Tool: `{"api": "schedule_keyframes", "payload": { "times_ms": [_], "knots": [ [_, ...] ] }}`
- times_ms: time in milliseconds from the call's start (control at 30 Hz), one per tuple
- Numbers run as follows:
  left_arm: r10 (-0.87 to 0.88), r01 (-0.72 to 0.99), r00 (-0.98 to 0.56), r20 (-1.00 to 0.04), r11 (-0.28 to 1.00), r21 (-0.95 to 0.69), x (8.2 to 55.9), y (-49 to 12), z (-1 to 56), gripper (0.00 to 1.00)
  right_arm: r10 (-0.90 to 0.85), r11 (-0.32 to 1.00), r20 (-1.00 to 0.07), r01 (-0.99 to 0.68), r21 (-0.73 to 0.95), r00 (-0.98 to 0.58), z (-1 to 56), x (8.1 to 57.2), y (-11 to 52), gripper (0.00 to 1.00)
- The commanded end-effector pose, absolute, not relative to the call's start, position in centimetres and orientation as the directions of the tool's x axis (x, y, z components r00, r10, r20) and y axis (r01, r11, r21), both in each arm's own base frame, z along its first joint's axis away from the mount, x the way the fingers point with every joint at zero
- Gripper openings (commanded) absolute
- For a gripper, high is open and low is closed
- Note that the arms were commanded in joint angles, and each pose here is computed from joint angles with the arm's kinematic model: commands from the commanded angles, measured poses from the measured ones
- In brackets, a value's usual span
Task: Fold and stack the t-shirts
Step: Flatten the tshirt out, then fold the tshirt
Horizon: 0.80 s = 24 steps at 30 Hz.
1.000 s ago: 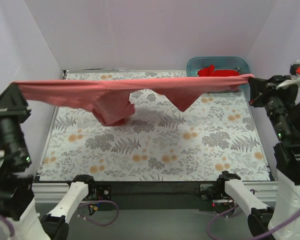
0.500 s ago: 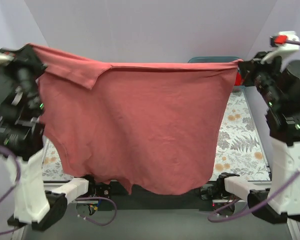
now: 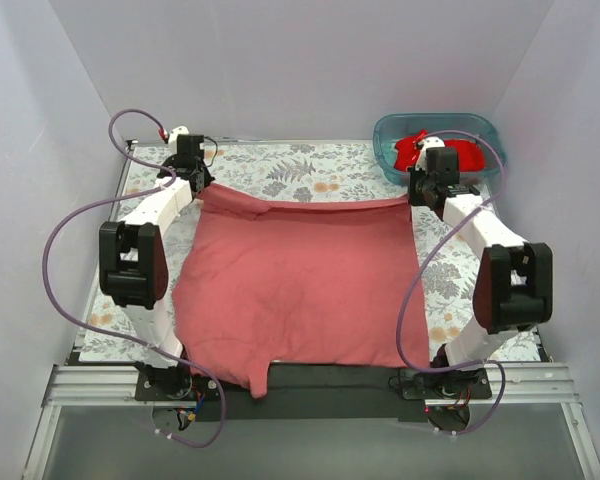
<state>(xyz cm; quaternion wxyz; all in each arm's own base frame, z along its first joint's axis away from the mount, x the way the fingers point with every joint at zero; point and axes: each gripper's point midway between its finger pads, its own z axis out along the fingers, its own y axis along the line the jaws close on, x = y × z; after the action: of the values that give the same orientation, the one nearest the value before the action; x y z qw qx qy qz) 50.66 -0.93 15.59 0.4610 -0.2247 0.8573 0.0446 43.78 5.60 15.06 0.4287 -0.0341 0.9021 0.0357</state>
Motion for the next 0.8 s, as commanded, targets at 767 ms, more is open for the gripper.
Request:
{"api": "schedule_keyframes", "payload": {
  "times_ms": [767],
  "knots": [
    [-0.525, -0.39, -0.531, -0.665, 0.848, -0.358, 52.7, -4.4, 17.8, 0.0, -0.031, 0.996, -0.857, -0.083, 0.014, -0.514, 15.9, 52.2, 3.8, 0.01]
  ]
}}
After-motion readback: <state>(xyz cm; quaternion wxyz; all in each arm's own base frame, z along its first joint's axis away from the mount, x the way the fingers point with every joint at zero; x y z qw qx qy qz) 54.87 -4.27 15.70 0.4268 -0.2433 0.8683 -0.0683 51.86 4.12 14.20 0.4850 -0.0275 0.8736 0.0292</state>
